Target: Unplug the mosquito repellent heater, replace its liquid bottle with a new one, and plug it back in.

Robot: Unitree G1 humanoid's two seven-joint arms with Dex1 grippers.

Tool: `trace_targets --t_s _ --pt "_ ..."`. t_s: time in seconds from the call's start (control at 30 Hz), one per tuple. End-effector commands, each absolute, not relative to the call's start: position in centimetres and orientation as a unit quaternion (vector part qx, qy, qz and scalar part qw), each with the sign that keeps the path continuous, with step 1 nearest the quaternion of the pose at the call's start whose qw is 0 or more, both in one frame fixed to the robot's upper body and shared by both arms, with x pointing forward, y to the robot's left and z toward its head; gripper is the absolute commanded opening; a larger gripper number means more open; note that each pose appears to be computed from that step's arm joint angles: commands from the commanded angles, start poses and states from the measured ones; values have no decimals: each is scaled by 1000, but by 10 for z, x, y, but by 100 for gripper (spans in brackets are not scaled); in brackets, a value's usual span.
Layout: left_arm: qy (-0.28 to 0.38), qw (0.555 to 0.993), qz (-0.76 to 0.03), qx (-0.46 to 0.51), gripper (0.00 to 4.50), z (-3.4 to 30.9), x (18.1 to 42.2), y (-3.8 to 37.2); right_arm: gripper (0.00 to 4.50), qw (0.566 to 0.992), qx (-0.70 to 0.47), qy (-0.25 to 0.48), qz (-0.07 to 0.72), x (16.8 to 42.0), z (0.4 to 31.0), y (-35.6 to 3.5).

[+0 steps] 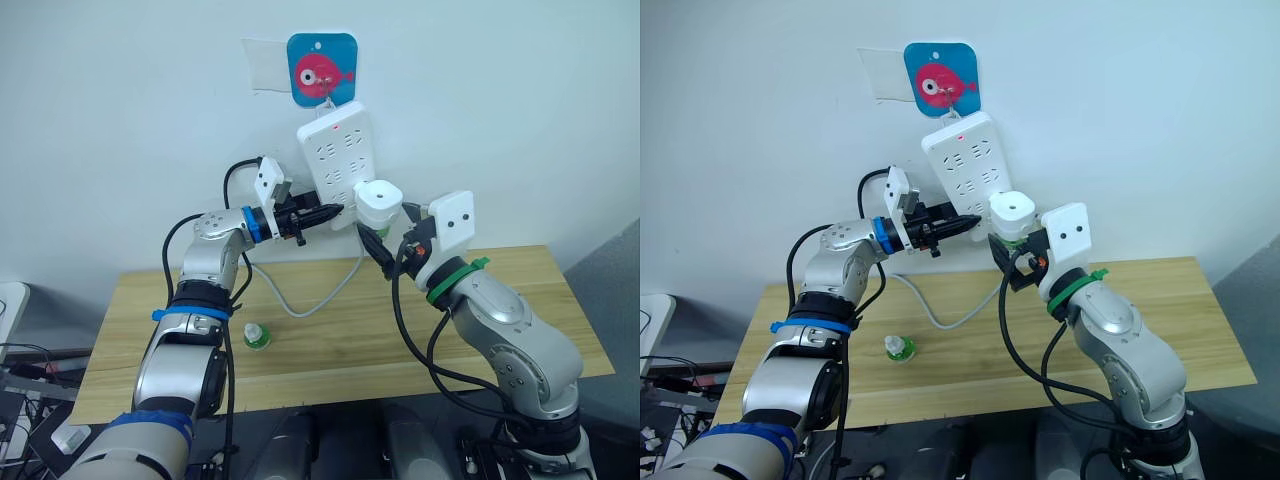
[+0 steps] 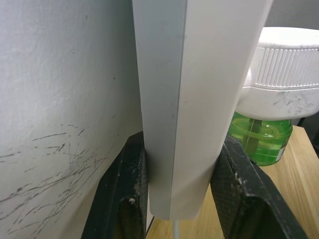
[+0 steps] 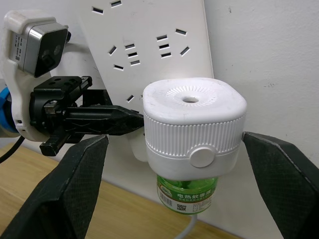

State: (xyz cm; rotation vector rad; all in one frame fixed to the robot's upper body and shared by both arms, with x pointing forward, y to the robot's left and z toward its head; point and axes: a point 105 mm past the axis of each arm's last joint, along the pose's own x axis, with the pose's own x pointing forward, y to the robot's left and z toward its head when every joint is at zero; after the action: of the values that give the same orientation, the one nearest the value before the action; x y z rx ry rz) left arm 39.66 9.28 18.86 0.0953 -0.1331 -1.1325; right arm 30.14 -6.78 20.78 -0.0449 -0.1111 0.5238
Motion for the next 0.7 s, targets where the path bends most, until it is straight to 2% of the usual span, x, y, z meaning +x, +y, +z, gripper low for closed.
trace_targets --t_s 0.03,0.33,0.7 --pt "-88 825 -555 57 130 204 393 80 450 964 -27 -66 256 302 212 -69" --pt "-90 827 -553 59 130 205 394 82 450 964 -30 -60 258 294 207 -76" --pt "-91 828 -551 61 130 206 395 81 450 960 -60 -103 255 310 221 -59"
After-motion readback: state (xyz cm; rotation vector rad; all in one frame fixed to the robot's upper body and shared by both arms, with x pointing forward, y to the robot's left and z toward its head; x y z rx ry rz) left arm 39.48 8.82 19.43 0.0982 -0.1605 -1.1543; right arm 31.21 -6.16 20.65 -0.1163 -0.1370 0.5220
